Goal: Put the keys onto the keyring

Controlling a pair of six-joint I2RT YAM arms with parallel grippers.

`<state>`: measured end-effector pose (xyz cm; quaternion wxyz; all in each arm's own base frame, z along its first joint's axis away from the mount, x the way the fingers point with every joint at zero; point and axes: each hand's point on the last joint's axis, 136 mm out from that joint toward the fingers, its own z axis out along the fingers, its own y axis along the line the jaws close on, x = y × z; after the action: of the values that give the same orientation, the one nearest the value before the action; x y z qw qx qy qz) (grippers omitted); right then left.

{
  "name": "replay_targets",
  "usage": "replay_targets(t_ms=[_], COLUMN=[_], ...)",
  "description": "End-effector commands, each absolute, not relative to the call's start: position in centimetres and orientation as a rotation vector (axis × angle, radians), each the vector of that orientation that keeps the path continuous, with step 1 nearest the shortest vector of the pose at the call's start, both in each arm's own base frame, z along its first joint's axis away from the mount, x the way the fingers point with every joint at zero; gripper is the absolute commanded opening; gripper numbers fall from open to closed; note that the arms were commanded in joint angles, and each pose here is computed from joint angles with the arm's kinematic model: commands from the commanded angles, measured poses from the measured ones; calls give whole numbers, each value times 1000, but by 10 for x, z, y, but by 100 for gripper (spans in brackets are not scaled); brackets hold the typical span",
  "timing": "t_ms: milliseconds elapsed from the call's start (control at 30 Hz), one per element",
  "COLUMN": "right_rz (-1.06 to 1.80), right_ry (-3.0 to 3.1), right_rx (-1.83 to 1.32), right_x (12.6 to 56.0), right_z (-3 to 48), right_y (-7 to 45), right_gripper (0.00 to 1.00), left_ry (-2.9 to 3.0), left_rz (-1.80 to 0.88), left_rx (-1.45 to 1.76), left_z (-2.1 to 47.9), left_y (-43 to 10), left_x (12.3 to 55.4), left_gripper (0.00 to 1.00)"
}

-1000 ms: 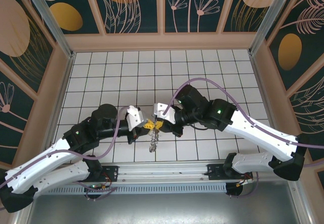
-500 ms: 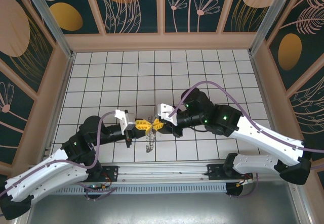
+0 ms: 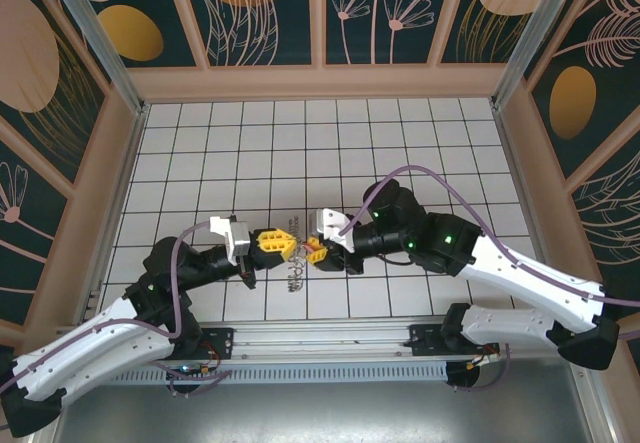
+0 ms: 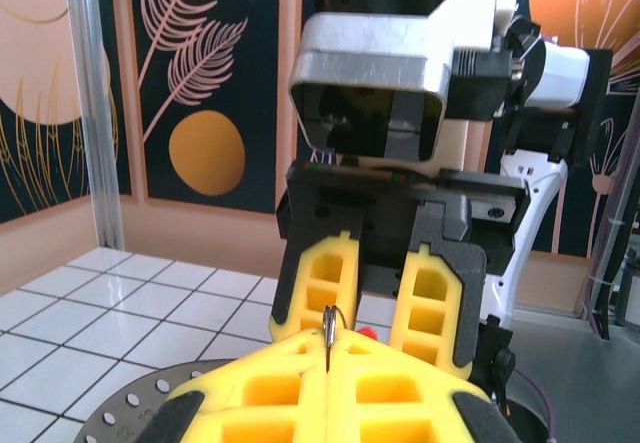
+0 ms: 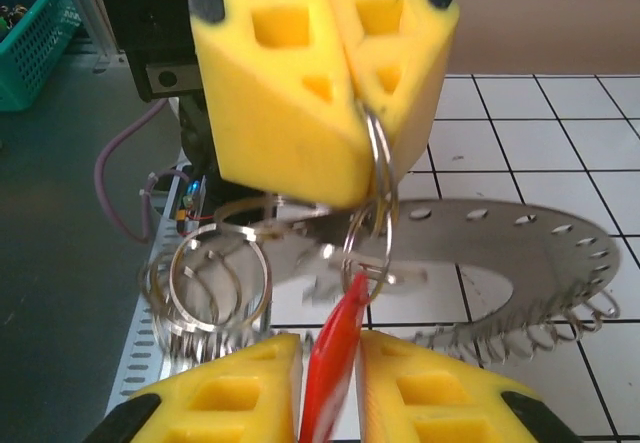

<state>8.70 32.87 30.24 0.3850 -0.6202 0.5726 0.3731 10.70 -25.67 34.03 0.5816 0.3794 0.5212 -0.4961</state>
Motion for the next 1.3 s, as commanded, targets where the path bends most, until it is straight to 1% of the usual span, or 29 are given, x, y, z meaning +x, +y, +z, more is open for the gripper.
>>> replay_targets(t_ms=[0,67,267,400,633,900,933,1000,1067,1167,1267], right_rz=[989,993,999,1003,922,893,892,904,909,892,879], right_ry=[1394,1382,1385,1424,1563,1575,1574,1566,1557,1561,1548], right_rx=[-1536,-1523,-1510,-1521,-1530,-1522,-1519,-1511,-1481,-1426,-1376], right_x=[84,85,87,90,107,112,112,109,108,112,114], right_z=[319,322,320,311,289,289,289,292,296,299,307], right_y=[328,327,324,326,333,333,332,329,326,319,313], right_gripper=[19,16,0,0,0,0,2,16,26,34,37], left_ry=[1118,1114,1095,1076,1058,1052,1053,1055,1054,1058,1057], left_rz=[-1185,-1188,-1201,-1219,-1225,-1227,-1225,-1220,-1217,-1212,-1214], left_rx=[850,851,845,849,855,856,856,854,855,860,867], left_z=[363,363,366,367,370,369,368,368,368,365,365], left_y=[-252,-252,-252,-252,-251,-250,-250,-249,-249,-249,-249], left_x=[103,102,101,98,95,94,94,94,94,94,93], left_gripper=[0,0,0,0,0,0,0,0,0,0,0])
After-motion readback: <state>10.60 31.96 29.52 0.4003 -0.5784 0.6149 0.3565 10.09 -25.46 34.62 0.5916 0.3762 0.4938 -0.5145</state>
